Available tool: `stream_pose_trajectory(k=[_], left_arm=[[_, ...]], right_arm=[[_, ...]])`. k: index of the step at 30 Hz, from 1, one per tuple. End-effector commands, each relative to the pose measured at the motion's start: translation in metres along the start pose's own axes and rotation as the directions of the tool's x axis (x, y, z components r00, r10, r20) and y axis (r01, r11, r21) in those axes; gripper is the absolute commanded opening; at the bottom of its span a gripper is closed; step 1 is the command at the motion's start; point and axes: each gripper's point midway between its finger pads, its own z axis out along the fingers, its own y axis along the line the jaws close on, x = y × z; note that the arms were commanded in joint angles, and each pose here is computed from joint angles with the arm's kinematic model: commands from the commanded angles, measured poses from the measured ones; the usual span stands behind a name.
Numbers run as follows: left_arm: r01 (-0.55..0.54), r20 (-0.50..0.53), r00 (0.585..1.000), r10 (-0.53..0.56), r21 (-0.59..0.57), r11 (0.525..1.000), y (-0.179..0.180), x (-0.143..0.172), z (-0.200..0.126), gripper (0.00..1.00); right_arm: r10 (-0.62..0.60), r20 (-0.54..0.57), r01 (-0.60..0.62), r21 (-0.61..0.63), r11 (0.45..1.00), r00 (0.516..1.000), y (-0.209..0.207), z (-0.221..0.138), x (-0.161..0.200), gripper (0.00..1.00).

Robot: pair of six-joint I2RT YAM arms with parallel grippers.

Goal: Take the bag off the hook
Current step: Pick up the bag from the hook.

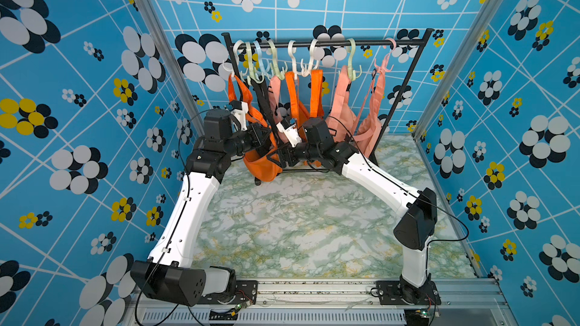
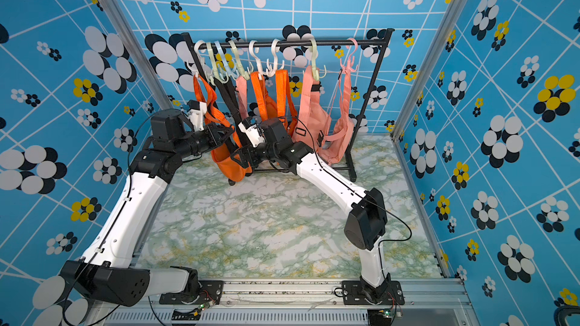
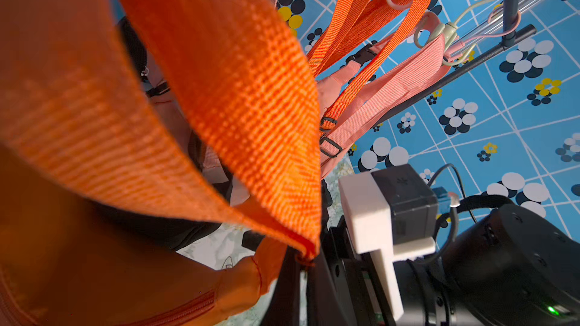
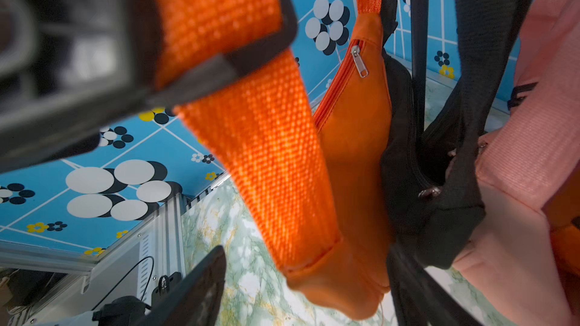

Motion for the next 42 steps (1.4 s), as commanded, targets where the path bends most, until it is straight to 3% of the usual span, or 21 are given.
stream_pose_trajectory(k=[1, 3, 5, 8, 9, 10, 12, 15, 20, 25, 29, 38, 40, 42], left_arm=[[0.001, 0.002, 1.000, -0.002, 0.081, 0.997, -0.022, -0.002, -0.006, 0.05], [0.007, -0.005, 1.000, -0.007, 0.099, 0.995, -0.026, -0.002, -0.006, 0.05], [0.007, -0.005, 1.000, -0.007, 0.114, 0.993, -0.029, -0.002, -0.007, 0.05], [-0.013, 0.006, 1.000, 0.012, 0.120, 0.993, -0.030, -0.005, -0.010, 0.12], [-0.031, 0.021, 0.999, 0.029, 0.108, 0.994, -0.027, -0.009, -0.014, 0.25], [-0.046, 0.041, 0.998, 0.042, 0.086, 0.995, -0.022, -0.014, -0.018, 0.43], [-0.040, 0.108, 0.993, 0.039, 0.009, 0.999, -0.002, -0.031, -0.030, 0.74], [-0.003, 0.225, 0.974, 0.030, -0.120, 0.993, 0.031, -0.058, -0.055, 0.99], [0.005, 0.330, 0.935, 0.131, -0.381, 0.924, 0.076, -0.084, -0.084, 0.99], [-0.013, 0.274, 0.943, 0.189, -0.537, 0.843, 0.112, -0.090, -0.078, 0.99], [-0.015, 0.211, 0.962, 0.172, -0.592, 0.806, 0.138, -0.091, -0.059, 0.99], [-0.051, 0.131, 0.980, 0.151, -0.566, 0.823, 0.151, -0.126, -0.006, 1.00], [-0.066, 0.119, 0.981, 0.153, -0.539, 0.840, 0.149, -0.133, 0.005, 0.78], [-0.072, 0.119, 0.980, 0.159, -0.532, 0.844, 0.146, -0.140, 0.011, 0.46]], right_arm=[[-0.039, 0.080, 0.036, 0.041, 0.999, 0.996, -0.004, 0.005, -0.023, 0.73], [-0.033, 0.074, 0.029, 0.045, 0.999, 0.997, -0.006, 0.008, -0.022, 0.56], [-0.007, 0.067, 0.005, 0.028, 1.000, 0.998, -0.004, 0.010, -0.022, 0.31], [0.023, 0.057, -0.023, -0.003, 1.000, 0.998, 0.002, 0.008, -0.019, 0.12], [0.027, 0.054, -0.026, -0.010, 1.000, 0.998, 0.004, 0.005, -0.019, 0.05], [0.031, 0.054, -0.030, -0.013, 0.999, 0.998, 0.006, 0.002, -0.019, 0.00], [0.032, 0.059, -0.031, -0.018, 0.999, 0.998, 0.010, -0.007, -0.022, 0.00], [0.026, 0.066, -0.024, -0.033, 0.999, 0.997, 0.019, -0.023, -0.026, 0.00], [0.034, 0.092, -0.028, -0.066, 0.997, 0.995, 0.029, -0.052, -0.035, 0.00], [0.107, 0.131, -0.092, -0.119, 0.989, 0.986, 0.028, -0.074, -0.046, 0.00], [0.165, 0.156, -0.143, -0.143, 0.979, 0.974, 0.019, -0.091, -0.055, 0.00], [0.190, 0.171, -0.173, -0.109, 0.979, 0.967, 0.002, -0.107, -0.054, 0.00], [0.193, 0.172, -0.177, -0.101, 0.979, 0.966, -0.001, -0.109, -0.054, 0.00], [0.193, 0.170, -0.179, -0.095, 0.979, 0.966, -0.002, -0.110, -0.053, 0.00]])
